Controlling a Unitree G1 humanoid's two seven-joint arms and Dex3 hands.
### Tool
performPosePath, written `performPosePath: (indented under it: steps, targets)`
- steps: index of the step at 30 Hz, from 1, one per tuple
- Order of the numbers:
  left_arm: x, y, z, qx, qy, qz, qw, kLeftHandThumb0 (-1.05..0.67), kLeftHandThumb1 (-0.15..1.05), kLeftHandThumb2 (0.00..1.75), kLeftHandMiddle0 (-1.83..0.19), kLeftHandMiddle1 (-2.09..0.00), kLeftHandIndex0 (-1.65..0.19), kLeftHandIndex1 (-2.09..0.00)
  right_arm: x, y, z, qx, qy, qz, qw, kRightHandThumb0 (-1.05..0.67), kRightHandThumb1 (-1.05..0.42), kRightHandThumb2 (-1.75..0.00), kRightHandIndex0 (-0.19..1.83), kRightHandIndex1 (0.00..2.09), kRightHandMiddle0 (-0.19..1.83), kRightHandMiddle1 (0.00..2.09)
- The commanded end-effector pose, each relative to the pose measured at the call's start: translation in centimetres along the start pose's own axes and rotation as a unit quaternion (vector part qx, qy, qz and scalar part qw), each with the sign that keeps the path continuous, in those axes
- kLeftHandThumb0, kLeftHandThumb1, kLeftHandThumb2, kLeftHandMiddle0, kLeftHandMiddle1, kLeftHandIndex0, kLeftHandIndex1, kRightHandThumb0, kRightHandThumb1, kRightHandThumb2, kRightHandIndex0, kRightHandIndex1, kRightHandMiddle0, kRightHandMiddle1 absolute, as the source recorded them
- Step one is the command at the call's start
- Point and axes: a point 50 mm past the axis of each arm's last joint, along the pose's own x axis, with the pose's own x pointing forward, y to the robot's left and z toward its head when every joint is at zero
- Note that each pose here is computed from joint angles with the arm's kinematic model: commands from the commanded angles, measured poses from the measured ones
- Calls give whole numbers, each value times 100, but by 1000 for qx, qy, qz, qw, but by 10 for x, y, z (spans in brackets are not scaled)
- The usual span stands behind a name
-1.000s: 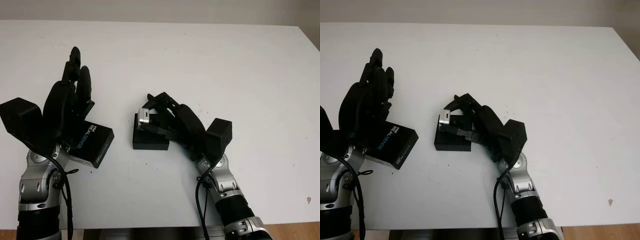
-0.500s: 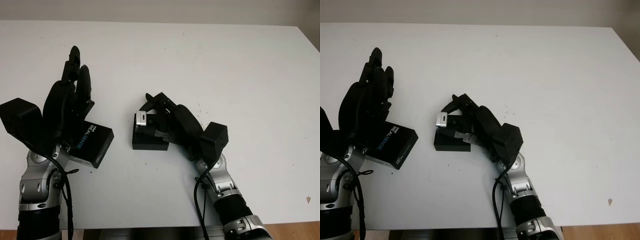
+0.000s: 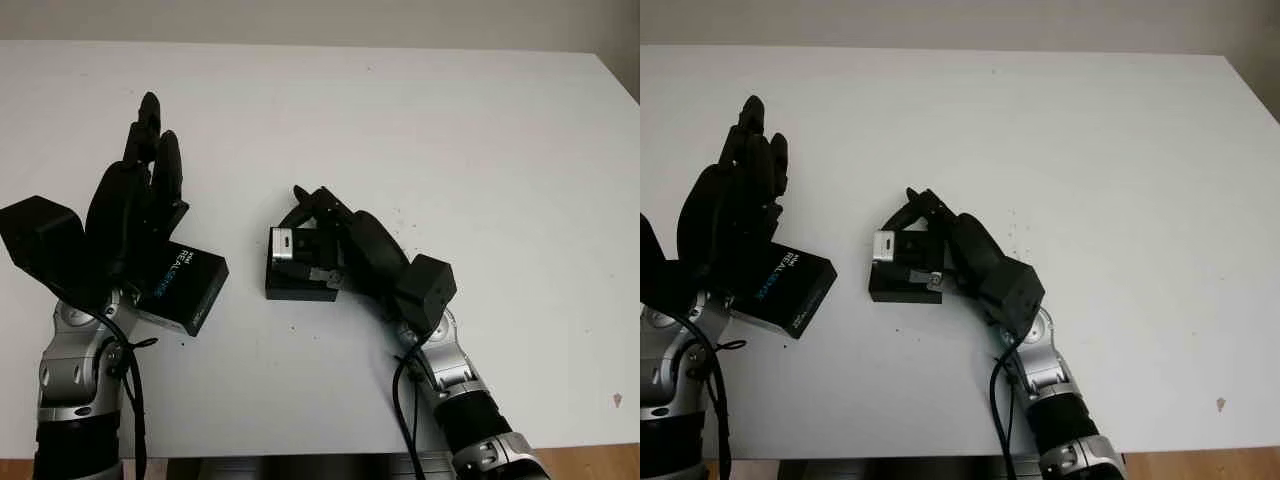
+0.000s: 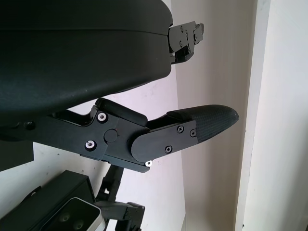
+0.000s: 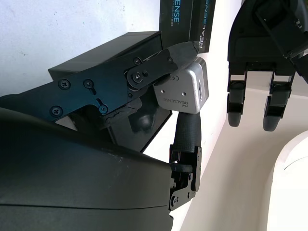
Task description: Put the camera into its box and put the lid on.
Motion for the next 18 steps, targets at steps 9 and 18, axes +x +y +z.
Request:
performPosePath:
  steps: [9, 18]
  targets:
    - [-2, 0, 3, 0, 0, 2, 1000, -72, 105, 66, 19, 0, 19, 0, -9, -2, 2, -33, -2, -16, 999, -45, -104, -5, 10, 6, 19, 183]
    - [-2, 0, 3, 2, 0, 0, 1000, -71, 105, 67, 19, 0, 19, 0, -12, -4, 5, -47, 0, -16, 999, -44, -104, -5, 9, 5, 17, 180]
